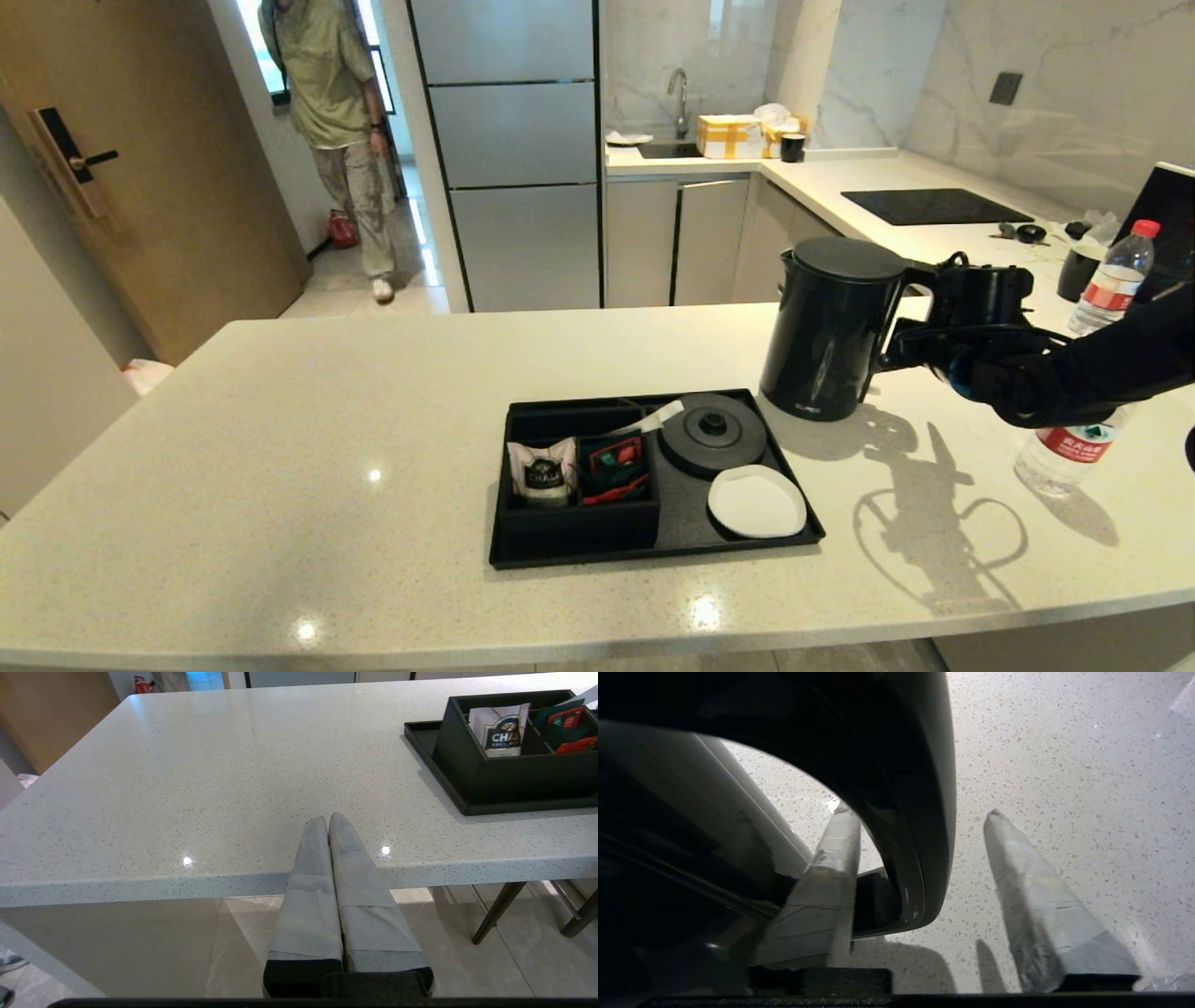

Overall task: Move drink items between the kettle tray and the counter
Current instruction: Place it on the right

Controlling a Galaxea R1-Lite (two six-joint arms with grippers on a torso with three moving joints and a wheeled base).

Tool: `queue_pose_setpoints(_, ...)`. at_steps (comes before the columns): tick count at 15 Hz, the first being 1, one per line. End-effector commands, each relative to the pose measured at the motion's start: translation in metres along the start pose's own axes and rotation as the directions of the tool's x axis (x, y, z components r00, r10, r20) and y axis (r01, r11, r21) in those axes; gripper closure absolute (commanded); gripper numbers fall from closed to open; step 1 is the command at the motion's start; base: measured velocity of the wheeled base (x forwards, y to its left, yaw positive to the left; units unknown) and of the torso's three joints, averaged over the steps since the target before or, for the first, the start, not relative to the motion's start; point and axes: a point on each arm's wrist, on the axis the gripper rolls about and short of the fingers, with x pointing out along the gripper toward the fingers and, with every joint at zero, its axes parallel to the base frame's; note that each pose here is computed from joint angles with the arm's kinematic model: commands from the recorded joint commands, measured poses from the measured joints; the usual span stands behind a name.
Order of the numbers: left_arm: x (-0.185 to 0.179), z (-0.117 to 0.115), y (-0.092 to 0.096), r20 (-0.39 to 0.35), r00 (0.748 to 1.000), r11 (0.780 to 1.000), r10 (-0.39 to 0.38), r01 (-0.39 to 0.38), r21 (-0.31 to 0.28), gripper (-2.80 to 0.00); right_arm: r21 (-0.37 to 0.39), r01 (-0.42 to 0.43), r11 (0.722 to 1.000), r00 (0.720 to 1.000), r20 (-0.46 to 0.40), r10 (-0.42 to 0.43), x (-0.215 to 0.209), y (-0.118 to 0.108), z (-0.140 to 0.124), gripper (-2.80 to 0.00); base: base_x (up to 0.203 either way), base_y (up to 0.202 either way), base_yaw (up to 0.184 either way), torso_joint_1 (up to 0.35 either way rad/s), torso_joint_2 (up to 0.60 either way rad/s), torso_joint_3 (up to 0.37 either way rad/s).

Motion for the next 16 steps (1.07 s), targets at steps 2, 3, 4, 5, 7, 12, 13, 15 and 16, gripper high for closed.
queue_pose_setpoints(2,0.0000,0.0000,0.0000,0.000,1.000,1.000,0.000,0.000,0.000,0.00,0.003,0.000,1.000,1.000,0.006,0.000,-0.0008,0.0004,0.0015,-2.80,0.000,0.000,0.000,0.000,0.00,0.000)
queue_pose_setpoints(3,0.0000,0.0000,0.0000,0.000,1.000,1.000,0.000,0.000,0.000,0.00,0.004,0.000,1.000,1.000,0.006,0.000,-0.0021,-0.0001,0.0022,-2.80,0.000,0.000,0.000,0.000,0.00,0.000)
queue_pose_setpoints(4,0.0000,0.0000,0.0000,0.000,1.000,1.000,0.000,0.000,0.000,0.00,0.004,0.000,1.000,1.000,0.003,0.000,-0.0031,-0.0007,0.0013,-2.80,0.000,0.000,0.000,0.000,0.00,0.000)
queue_pose_setpoints(5,0.0000,0.0000,0.0000,0.000,1.000,1.000,0.000,0.000,0.000,0.00,0.004,0.001,1.000,1.000,-0.001,-0.001,-0.0042,-0.0014,0.0001,-2.80,0.000,0.000,0.000,0.000,0.00,0.000)
queue_pose_setpoints(7,0.0000,0.0000,0.0000,0.000,1.000,1.000,0.000,0.000,0.000,0.00,0.003,-0.003,1.000,1.000,-0.005,0.003,-0.0068,-0.0026,-0.0007,-2.80,0.000,0.000,0.000,0.000,0.00,0.000)
queue_pose_setpoints(12,0.0000,0.0000,0.0000,0.000,1.000,1.000,0.000,0.000,0.000,0.00,0.002,-0.004,1.000,1.000,-0.008,0.004,-0.0073,-0.0028,-0.0012,-2.80,0.000,0.000,0.000,0.000,0.00,0.000)
queue_pose_setpoints(13,0.0000,0.0000,0.0000,0.000,1.000,1.000,0.000,0.000,0.000,0.00,0.002,-0.004,1.000,1.000,-0.008,0.004,-0.0074,-0.0029,-0.0015,-2.80,0.000,0.000,0.000,0.000,0.00,0.000)
queue_pose_setpoints(15,0.0000,0.0000,0.0000,0.000,1.000,1.000,0.000,0.000,0.000,0.00,0.002,-0.004,1.000,1.000,-0.008,0.004,-0.0075,-0.0030,-0.0016,-2.80,0.000,0.000,0.000,0.000,0.00,0.000)
queue_pose_setpoints(16,0.0000,0.0000,0.0000,0.000,1.000,1.000,0.000,0.000,0.000,0.00,0.003,-0.005,1.000,1.000,-0.005,0.005,-0.0080,-0.0031,-0.0008,-2.80,0.000,0.000,0.000,0.000,0.00,0.000)
